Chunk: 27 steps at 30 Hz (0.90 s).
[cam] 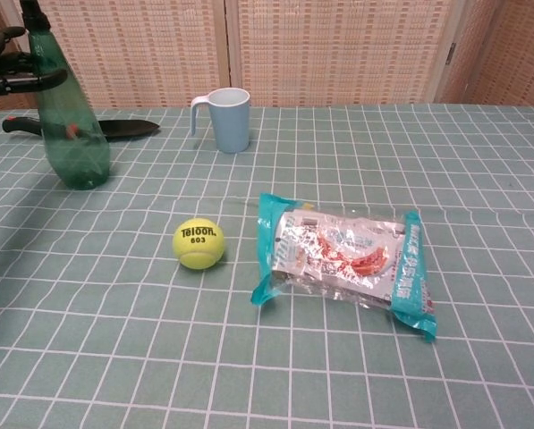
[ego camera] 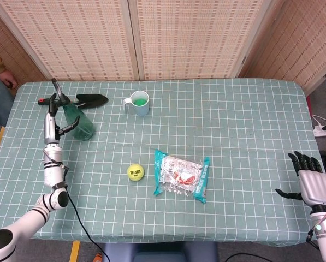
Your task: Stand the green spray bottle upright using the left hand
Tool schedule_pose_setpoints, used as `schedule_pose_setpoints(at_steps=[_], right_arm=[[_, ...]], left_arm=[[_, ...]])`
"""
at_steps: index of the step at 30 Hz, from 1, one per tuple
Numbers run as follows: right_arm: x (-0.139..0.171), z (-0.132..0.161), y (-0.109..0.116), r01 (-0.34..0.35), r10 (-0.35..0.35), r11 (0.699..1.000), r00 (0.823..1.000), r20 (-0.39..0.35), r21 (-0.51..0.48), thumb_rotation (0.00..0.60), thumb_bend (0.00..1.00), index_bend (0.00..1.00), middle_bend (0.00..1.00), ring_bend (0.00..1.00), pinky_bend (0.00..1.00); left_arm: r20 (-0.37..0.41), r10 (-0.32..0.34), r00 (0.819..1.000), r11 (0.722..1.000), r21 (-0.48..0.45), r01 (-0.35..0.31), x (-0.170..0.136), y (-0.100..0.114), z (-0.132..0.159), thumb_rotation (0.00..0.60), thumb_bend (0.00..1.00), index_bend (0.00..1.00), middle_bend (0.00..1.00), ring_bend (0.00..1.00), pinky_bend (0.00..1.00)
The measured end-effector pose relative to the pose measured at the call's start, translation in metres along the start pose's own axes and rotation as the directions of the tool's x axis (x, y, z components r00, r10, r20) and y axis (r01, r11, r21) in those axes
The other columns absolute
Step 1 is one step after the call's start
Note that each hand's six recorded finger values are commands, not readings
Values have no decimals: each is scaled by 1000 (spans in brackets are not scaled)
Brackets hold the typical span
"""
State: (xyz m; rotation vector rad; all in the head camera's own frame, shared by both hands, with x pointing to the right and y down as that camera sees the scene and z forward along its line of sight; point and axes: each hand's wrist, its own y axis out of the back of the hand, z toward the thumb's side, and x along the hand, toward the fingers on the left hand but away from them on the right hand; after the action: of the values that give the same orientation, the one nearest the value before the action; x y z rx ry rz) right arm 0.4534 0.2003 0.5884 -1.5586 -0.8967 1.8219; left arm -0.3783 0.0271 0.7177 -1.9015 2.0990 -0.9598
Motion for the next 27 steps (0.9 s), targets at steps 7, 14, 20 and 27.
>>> schedule_pose_setpoints(at_steps=[7, 14, 20, 27], right_arm=[[0, 2, 0, 0, 0, 1000, 1000, -11, -9, 600, 0, 0, 0, 0, 0], [0, 6, 1, -3, 2, 1000, 999, -37, -30, 600, 0, 2, 0, 0, 0], [1, 11, 3, -6, 2, 999, 997, -77, -54, 600, 0, 7, 0, 0, 0], [5, 18, 5, -21, 6, 994, 991, -135, -106, 600, 0, 8, 0, 0, 0]], left_arm=[[18, 4, 1000, 1000, -2, -4, -2, 10, 3, 600, 144, 0, 0, 0, 17], [23, 13, 1000, 1000, 28, -14, -2, 25, 5, 600, 143, 0, 0, 0, 10], [-25, 16, 1000, 995, 97, -13, -7, 39, -7, 600, 141, 0, 0, 0, 7], [-83, 75, 994, 978, 202, -57, -10, 74, -18, 600, 221, 0, 0, 0, 14]])
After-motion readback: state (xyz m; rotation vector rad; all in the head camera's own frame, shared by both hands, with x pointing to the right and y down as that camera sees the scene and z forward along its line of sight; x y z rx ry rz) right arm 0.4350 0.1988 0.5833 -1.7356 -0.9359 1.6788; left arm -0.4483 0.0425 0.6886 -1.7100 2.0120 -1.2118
